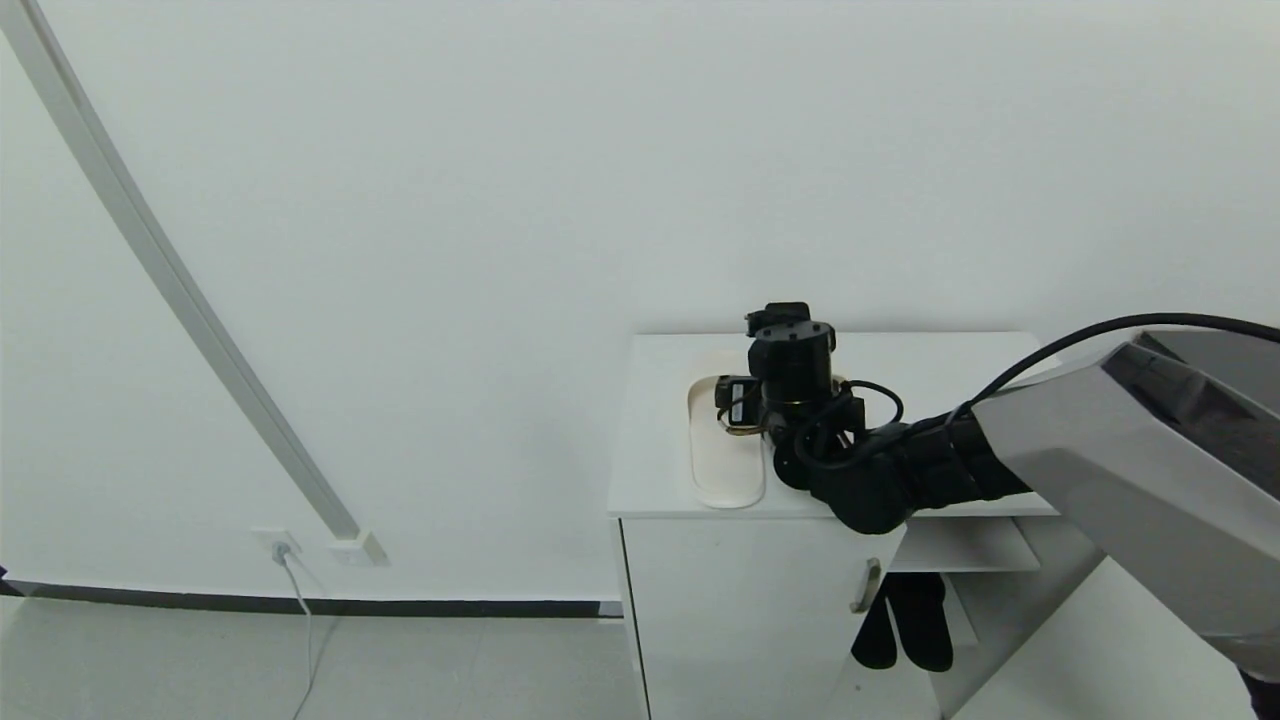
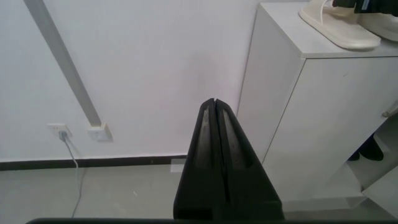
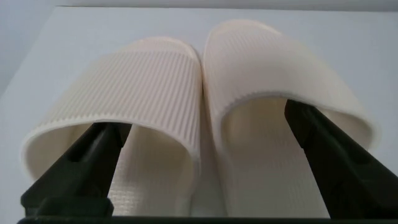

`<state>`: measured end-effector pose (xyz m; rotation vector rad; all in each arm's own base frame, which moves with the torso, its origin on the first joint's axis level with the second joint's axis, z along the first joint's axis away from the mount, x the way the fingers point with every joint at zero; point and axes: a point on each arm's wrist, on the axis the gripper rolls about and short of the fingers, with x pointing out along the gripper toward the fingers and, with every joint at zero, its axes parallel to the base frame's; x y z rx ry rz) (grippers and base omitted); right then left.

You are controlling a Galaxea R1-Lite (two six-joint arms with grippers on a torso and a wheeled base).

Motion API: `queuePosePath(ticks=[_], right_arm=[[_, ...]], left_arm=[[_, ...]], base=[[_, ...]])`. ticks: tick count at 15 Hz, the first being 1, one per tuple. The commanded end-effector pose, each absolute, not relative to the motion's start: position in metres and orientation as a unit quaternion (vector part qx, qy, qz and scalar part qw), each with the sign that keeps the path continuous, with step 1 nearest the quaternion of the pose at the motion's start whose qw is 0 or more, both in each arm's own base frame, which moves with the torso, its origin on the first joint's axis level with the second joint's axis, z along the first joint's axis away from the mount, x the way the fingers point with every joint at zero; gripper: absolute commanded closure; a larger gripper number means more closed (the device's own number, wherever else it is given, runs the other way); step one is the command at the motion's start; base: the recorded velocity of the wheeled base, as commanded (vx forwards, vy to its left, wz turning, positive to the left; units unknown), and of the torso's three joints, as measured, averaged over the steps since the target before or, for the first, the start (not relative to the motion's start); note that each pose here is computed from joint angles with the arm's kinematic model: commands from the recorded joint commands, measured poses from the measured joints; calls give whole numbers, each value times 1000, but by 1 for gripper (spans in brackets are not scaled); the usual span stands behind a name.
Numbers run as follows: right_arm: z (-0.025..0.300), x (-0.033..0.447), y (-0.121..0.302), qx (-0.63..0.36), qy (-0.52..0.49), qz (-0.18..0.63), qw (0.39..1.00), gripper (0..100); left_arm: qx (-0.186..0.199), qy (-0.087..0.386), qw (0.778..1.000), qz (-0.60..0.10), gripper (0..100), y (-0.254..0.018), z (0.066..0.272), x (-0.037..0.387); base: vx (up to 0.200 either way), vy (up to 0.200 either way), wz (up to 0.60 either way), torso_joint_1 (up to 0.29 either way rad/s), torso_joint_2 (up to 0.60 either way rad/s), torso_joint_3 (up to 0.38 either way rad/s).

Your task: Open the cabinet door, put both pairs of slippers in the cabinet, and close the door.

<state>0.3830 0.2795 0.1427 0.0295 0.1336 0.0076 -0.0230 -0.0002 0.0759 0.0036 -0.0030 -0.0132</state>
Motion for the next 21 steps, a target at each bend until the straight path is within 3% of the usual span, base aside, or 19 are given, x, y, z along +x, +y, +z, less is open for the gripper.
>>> queuePosePath(ticks=[1,4,5,13,16,21], right_arm=[[132,392,283,9,69,1,998,0],[129,393,284,8,71,2,997,0],[130,393,284,8,70,1,998,100],[139,389,285,13,62,7,998,100],[163,357,283,17,60,35,997,100],[176,273,257,16,72,162,984,100]], left_arm=[[2,-1,1000,-7,100,0,76,-23],[2,-1,1000,-6,100,0,76,-23],[2,-1,1000,-6,100,0,76,-23],[2,-1,1000,-6,100,0,76,-23],[2,-1,1000,-6,100,0,76,-23],[2,-1,1000,-6,100,0,76,-23]], base=[[0,0,0,0,0,0],[0,0,0,0,0,0],[0,0,0,0,0,0],[0,0,0,0,0,0],[0,0,0,0,0,0],[0,0,0,0,0,0]])
